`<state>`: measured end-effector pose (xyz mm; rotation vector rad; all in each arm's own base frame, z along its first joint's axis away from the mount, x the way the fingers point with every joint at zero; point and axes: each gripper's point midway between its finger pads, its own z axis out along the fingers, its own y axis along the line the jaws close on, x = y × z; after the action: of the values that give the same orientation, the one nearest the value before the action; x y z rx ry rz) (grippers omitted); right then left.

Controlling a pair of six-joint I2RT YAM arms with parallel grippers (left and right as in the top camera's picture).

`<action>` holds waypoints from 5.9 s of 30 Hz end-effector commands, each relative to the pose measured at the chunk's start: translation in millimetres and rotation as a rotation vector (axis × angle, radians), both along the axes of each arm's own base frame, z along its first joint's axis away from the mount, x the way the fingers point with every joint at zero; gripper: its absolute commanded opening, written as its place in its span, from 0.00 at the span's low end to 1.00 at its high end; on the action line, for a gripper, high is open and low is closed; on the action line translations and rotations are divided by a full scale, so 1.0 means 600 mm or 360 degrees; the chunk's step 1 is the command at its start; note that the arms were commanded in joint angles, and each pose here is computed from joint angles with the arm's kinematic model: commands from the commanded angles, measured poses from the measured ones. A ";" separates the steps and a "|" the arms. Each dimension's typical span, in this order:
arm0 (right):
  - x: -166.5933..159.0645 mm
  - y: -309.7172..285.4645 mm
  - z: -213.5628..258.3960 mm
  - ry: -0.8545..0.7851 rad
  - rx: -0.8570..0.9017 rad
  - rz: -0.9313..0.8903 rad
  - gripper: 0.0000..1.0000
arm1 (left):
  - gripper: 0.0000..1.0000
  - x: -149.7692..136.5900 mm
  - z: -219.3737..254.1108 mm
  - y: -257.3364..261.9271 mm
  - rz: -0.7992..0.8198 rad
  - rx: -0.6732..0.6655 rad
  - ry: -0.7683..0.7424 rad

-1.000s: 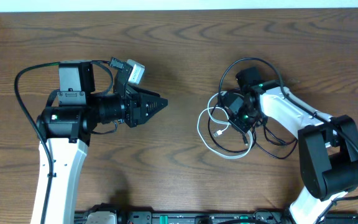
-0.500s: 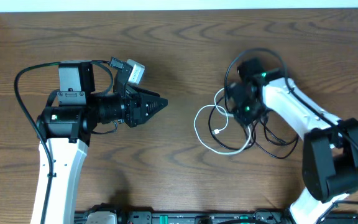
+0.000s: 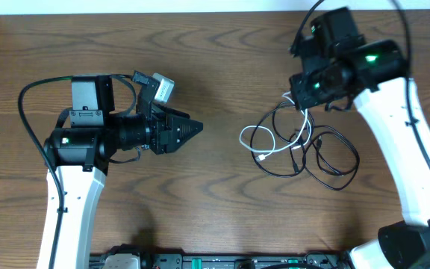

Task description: Untangle cables

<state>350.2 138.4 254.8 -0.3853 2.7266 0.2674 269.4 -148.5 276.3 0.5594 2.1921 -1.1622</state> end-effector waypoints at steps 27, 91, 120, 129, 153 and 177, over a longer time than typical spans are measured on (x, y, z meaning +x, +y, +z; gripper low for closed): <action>-0.025 -0.033 0.142 -0.0181 -0.0010 -0.0116 0.33 | 0.67 -0.005 -0.008 -0.028 -0.0212 -0.0242 0.0163; -0.115 0.054 -0.397 0.0424 0.0199 0.0927 0.84 | 0.67 -0.005 -0.009 -0.027 -0.0209 -0.0241 0.0169; -0.097 0.162 -0.309 0.0463 0.0914 0.0889 0.01 | 0.67 -0.010 -0.011 -0.027 -0.0207 -0.0242 0.0207; -0.020 0.191 -0.211 0.0302 0.0975 0.0826 0.01 | 0.68 -0.009 -0.015 -0.026 -0.0196 -0.0221 0.0206; 0.090 0.172 0.172 -0.0452 0.0766 0.0717 0.01 | 0.69 -0.006 -0.021 -0.023 -0.0189 -0.0183 0.0186; 0.043 0.177 0.204 -0.0394 0.0748 0.0718 0.01 | 0.86 -0.021 0.046 -0.129 -0.0739 -0.0370 -0.0492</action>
<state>383.3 237.8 368.0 -0.8246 2.2319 0.8350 263.5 -206.7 302.5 1.0071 1.7505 -1.4023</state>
